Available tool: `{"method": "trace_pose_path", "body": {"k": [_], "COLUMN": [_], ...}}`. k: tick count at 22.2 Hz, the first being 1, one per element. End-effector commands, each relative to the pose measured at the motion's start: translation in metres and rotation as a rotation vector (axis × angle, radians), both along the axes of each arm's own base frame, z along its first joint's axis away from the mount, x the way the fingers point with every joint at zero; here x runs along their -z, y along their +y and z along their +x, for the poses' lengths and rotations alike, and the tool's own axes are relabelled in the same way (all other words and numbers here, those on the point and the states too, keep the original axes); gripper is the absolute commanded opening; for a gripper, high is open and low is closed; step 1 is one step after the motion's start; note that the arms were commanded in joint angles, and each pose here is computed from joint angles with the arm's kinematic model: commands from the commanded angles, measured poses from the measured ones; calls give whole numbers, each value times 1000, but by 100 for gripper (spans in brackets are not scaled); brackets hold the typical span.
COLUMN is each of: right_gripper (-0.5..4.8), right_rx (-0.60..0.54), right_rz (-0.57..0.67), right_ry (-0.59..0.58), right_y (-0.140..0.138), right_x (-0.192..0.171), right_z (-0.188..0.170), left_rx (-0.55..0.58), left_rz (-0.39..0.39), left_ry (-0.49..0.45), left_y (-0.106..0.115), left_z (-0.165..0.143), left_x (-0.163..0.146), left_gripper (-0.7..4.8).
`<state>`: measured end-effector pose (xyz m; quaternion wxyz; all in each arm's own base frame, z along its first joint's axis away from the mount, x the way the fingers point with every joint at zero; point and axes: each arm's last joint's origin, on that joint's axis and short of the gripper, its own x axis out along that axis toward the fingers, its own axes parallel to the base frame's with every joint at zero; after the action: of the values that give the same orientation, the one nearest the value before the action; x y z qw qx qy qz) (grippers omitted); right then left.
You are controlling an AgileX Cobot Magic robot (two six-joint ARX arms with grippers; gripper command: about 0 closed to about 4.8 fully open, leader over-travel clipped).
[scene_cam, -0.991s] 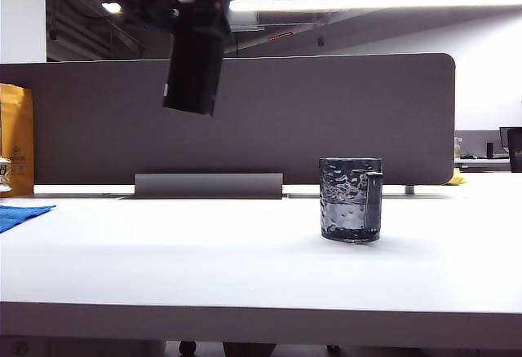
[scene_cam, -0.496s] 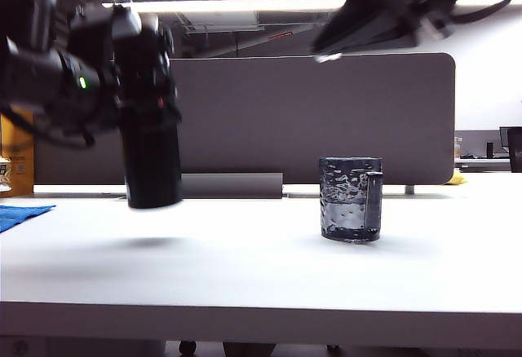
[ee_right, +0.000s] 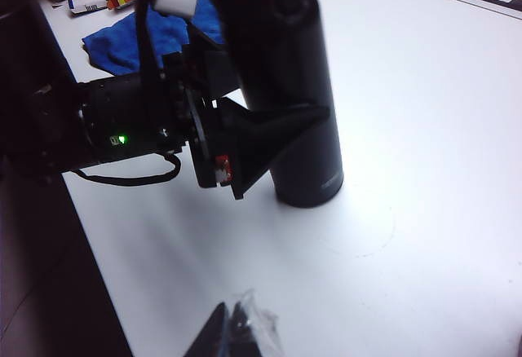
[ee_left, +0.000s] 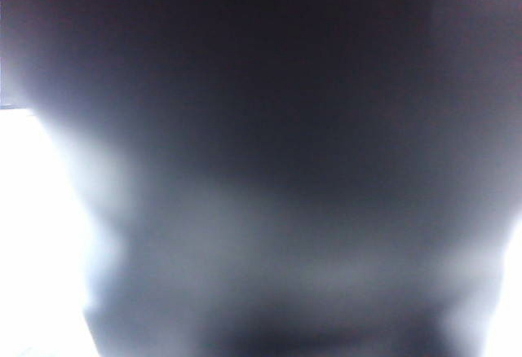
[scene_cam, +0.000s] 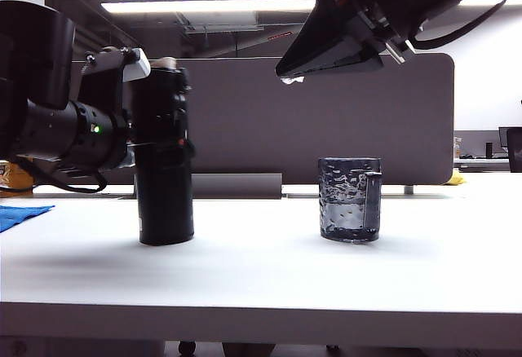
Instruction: Pick up the black thermos, pour some water into the cup, then place the black thermos back on the table.
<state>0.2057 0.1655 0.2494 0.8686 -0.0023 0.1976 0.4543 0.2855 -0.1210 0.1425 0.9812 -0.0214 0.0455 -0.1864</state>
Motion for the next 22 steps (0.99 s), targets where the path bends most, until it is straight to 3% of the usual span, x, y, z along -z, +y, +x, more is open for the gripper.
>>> {"method": "trace_pose_path", "body": {"k": [1,7,8,9,10,11,13,15,17,22], "right_gripper": [-2,-3,-2,-3,-3,-3,-2,-3,-2,-2], "right_rx": [0,38,39,43,67,127,149,160,167,172], "right_rz": [15,-32,-19,-13,-29,-70,-36,15,32,78], "right_ry": [-15,-4,-22,-31,-26,-43,-153,-154,-140,-189], "right_y": [0,-15,-19,-25,-33,-46,-71,-84,-95,-105], "right_x": [-4,-17,-24,-31,-36,-42,-54,-50,-36,-12], "right_z": [0,-18,-24,-32,-41,-55,-86,-105,-119,-132], "left_rx": [8,72,68,69,76,116,244,320,325,281], "left_rz": [-16,-3,11,16,11,-16,-97,-87,-47,12], "left_ry": [-30,14,41,56,49,18,17,92,163,181], "left_y": [-1,11,16,20,24,27,32,35,38,49], "left_z": [1,-33,-43,-53,-62,-74,-94,-110,-129,-159], "left_x": [-5,-13,-12,-12,-15,-22,-39,-46,-50,-58], "left_gripper": [479,479,439,320,133,-3,-5,-5,-5,-5]}}
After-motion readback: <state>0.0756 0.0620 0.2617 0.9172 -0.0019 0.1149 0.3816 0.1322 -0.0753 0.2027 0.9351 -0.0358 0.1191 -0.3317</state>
